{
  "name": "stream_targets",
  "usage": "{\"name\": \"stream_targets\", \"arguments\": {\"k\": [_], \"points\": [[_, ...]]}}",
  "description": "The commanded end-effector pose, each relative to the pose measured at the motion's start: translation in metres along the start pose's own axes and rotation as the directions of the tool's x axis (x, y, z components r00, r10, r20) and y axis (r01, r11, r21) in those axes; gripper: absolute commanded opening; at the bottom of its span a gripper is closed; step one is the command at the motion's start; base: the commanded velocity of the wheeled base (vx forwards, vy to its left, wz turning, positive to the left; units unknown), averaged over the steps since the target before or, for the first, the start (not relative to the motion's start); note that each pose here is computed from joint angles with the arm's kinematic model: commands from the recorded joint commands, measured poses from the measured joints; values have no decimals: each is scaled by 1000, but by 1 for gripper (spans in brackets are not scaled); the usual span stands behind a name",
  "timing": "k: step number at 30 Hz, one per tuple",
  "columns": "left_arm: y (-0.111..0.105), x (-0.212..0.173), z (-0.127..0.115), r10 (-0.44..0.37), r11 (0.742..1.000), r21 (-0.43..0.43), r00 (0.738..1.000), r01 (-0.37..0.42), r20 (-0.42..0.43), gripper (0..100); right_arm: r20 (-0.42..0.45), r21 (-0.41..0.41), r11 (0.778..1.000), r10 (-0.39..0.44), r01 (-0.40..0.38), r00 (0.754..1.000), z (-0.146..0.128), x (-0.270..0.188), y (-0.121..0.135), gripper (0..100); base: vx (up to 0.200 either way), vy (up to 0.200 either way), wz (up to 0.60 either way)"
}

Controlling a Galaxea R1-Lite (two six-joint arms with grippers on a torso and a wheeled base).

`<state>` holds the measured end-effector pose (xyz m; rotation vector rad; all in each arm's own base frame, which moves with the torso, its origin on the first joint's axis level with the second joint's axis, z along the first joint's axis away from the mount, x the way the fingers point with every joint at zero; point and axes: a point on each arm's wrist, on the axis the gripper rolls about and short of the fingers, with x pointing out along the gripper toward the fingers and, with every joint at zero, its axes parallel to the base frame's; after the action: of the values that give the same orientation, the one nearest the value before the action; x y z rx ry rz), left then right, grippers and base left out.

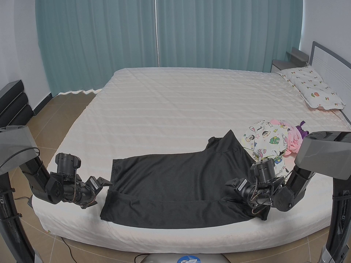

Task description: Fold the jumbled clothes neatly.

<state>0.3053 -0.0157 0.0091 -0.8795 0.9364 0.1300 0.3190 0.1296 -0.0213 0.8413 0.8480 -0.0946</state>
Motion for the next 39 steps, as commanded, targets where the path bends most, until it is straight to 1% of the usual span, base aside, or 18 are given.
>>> {"name": "stream_targets", "arguments": {"k": [1, 3, 4, 13, 21, 24, 26, 27, 28, 30, 32, 35, 37, 38, 39], "points": [[0, 0, 0, 0, 1000, 0, 1000, 0, 0, 100, -7, -15, 1000, -28, 27, 1000, -5, 5, -1, 100, 0, 0, 0], [0, 0, 0, 0, 1000, 0, 1000, 0, 0, 100, -10, -34, 998, -51, 51, 999, -9, 7, -1, 100, 0, 0, 0], [0, 0, 0, 0, 1000, -1, 1000, 0, 1, 100, -7, -36, 998, -58, 58, 998, -9, 9, 0, 0, 0, 0, 0], [0, 0, 0, 0, 1000, -1, 1000, 0, 1, 100, 1, -32, 998, -57, 57, 998, -7, 9, 1, 0, 0, 0, 0], [0, 0, 0, 0, 1000, 0, 1000, 0, 0, 100, 29, -30, 998, -52, 53, 998, -3, 1, 4, 0, 0, 0, 0], [0, 0, 0, -1, 1000, -1, 1000, 1, 2, 100, 41, -43, 999, -11, 13, 999, -2, -18, 15, 0, 0, 0, 0], [0, 0, 0, 0, 1000, -1, 1000, 0, 1, 100, 45, -67, 998, 11, -8, 999, -2, -25, 20, 0, 0, 0, 0], [0, 0, 0, 0, 1000, 0, 1000, 0, 0, 100, 48, -94, 995, 21, -17, 999, -2, -29, 23, 0, 0, 0, 0], [0, 0, 0, 0, 1000, 0, 1000, 0, 0, 100, 49, -95, 995, 22, -18, 999, -2, -30, 23, 0, 0, 0, 0], [0, 0, 0, 0, 1000, 0, 1000, 0, 0, 100, 60, -140, 990, 30, -21, 998, -5, -36, 27, 0, 0, 0, 0], [0, 0, 0, 0, 1000, 0, 1000, 0, 0, 100, 73, -171, 985, 24, -11, 997, -12, -40, 29, 0, 0, 0, 0], [0, 0, 0, 0, 1000, 0, 1000, 0, 0, 100, 90, -239, 971, -9, 30, 996, -27, -43, 32, 0, 0, 0, 0], [0, 0, 0, 0, 1000, 0, 1000, 0, 0, 100, 85, -274, 961, -24, 47, 996, -39, -45, 33, 0, 0, 0, 0], [0, 0, 0, 0, 1000, 0, 1000, 0, 0, 100, 85, -274, 961, -24, 47, 996, -39, -45, 33, 0, 0, 0, 0], [0, 0, 0, 0, 1000, 0, 1000, 0, 0, 100, 70, -295, 954, -23, 42, 997, -48, -47, 35, 0, 0, 0, 0]]}}
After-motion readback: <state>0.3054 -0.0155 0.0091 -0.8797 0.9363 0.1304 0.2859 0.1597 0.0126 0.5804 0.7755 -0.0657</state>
